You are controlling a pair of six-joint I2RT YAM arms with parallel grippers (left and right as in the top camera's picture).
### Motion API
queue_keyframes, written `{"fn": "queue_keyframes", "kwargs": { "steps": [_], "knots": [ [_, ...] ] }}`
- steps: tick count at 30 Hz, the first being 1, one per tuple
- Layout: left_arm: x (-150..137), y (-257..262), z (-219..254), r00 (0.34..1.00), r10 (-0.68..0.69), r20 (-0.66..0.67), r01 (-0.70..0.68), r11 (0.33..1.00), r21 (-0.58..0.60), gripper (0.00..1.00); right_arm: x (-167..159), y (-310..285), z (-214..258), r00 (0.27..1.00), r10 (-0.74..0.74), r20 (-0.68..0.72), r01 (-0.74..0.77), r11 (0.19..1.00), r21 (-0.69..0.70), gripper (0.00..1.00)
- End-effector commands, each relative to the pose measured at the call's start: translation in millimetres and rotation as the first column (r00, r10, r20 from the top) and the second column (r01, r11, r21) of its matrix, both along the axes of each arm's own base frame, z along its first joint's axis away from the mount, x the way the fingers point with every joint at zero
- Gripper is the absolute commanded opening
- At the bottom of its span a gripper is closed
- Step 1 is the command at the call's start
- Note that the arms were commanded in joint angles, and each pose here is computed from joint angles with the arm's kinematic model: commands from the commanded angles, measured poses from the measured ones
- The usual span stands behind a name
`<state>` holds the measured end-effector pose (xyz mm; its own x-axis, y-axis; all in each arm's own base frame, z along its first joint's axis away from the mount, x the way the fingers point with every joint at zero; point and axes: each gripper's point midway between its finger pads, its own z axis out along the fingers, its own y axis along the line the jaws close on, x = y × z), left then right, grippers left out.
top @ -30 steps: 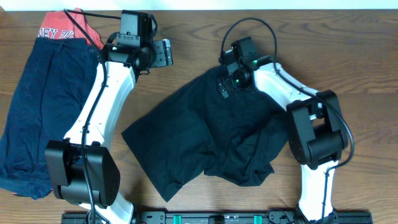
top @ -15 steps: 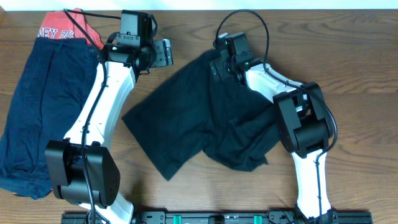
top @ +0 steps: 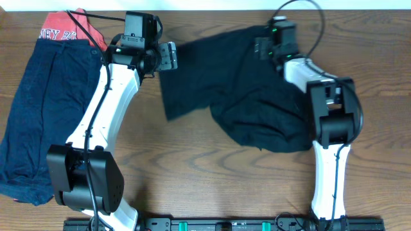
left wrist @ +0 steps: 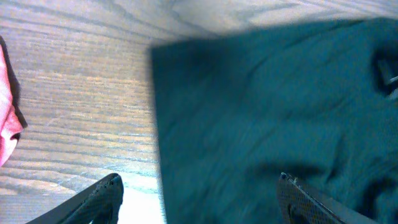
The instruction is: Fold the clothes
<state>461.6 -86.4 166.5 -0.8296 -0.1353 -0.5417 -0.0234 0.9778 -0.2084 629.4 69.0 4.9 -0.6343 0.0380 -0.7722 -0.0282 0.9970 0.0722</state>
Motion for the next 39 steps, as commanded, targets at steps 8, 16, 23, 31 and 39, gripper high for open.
{"fn": "queue_keyframes", "kwargs": {
  "steps": [8, 16, 23, 31, 39],
  "knots": [
    [-8, 2, -34, 0.996, 0.004, -0.086, -0.003, 1.000, 0.014, 0.80, 22, -64, 16, 0.990, -0.107, -0.090, 0.112, 0.993, 0.049, 0.95],
    [-16, -26, -41, 0.989, -0.112, -0.098, 0.116, 0.992, 0.040, 0.79, -4, -42, 84, 0.968, 0.011, -0.251, 0.013, 0.996, 0.093, 0.99],
    [-79, -96, -49, 0.849, -0.480, -0.219, 0.514, 0.846, 0.141, 0.76, -36, -37, 150, 0.958, 0.058, -0.280, -0.030, 0.994, 0.101, 0.99],
    [-178, -157, -63, 0.583, -0.701, -0.409, 0.795, 0.595, 0.114, 0.67, -45, -52, 165, 0.959, 0.036, -0.281, -0.011, 0.996, 0.090, 0.99],
    [-212, -211, -68, 0.475, -0.810, -0.343, 0.875, 0.478, 0.083, 0.66, -54, -53, 159, 0.946, 0.034, -0.323, -0.005, 0.996, 0.090, 0.99]
  ]
}}
